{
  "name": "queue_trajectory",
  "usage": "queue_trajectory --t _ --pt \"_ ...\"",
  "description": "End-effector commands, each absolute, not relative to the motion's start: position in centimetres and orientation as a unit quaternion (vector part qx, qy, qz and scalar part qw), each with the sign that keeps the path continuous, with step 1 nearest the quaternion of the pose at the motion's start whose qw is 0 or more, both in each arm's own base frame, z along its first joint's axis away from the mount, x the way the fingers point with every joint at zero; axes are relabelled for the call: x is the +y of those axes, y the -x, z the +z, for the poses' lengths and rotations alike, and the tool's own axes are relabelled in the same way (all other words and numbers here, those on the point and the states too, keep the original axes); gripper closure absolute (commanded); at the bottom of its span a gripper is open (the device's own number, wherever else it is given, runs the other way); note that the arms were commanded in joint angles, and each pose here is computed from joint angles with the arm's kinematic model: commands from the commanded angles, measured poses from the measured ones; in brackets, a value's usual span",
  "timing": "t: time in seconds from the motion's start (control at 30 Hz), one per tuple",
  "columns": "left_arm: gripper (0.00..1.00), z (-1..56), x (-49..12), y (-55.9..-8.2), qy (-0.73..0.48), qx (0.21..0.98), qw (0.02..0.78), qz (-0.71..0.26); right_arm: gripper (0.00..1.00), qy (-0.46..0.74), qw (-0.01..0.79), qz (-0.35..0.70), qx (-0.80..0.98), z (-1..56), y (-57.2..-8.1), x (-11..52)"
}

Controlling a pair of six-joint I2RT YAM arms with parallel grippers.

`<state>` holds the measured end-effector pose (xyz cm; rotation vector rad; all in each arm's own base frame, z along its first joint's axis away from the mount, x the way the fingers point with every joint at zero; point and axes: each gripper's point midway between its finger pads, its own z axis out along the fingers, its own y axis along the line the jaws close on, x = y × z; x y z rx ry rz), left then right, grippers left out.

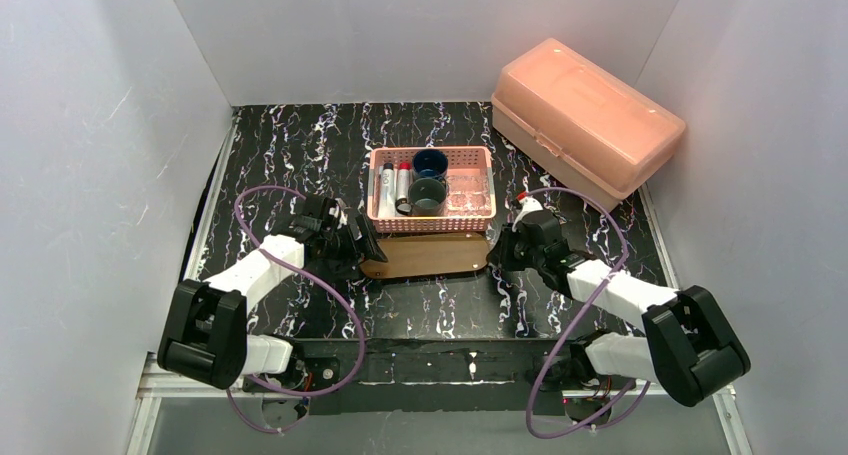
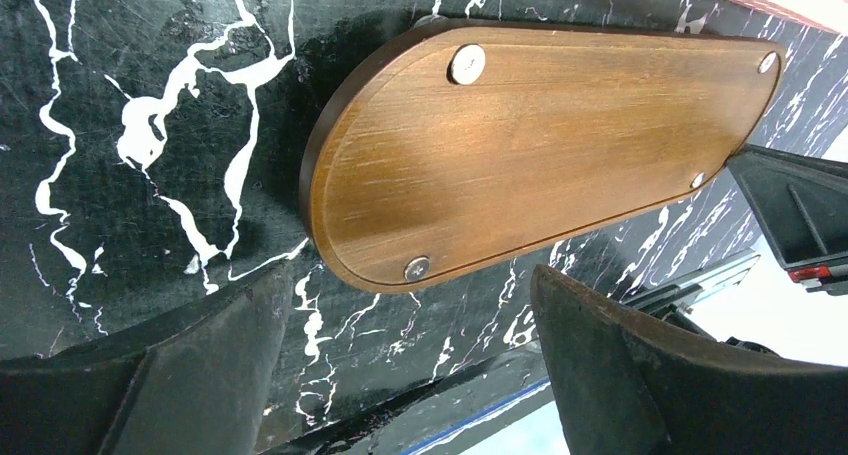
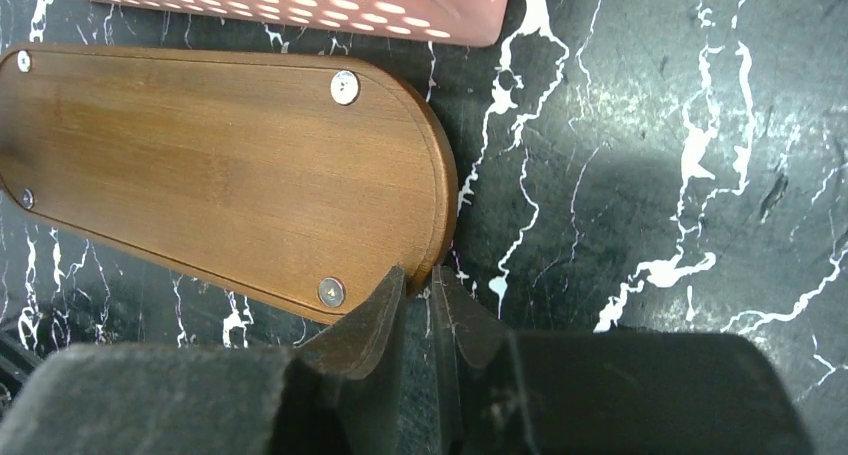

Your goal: Prepare toiletry sets of a toothbrush and toothpaste on the tray

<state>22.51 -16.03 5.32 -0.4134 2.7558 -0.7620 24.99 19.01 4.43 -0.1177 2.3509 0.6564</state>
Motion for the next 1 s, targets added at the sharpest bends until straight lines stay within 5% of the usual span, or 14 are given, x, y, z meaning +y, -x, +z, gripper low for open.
queue_trajectory --t 0.0,0.97 --pt "0.13 6.8 -16.1 -22.6 0.129 0.944 0.143 -0.268 0.77 0.044 0.291 0.234 0.927 2.5 -22.1 17.7" --pt "0.13 7.4 -14.6 -20.5 0.133 0.947 0.156 -0.247 0.78 0.057 0.235 0.191 0.951 1.5 -15.3 17.0"
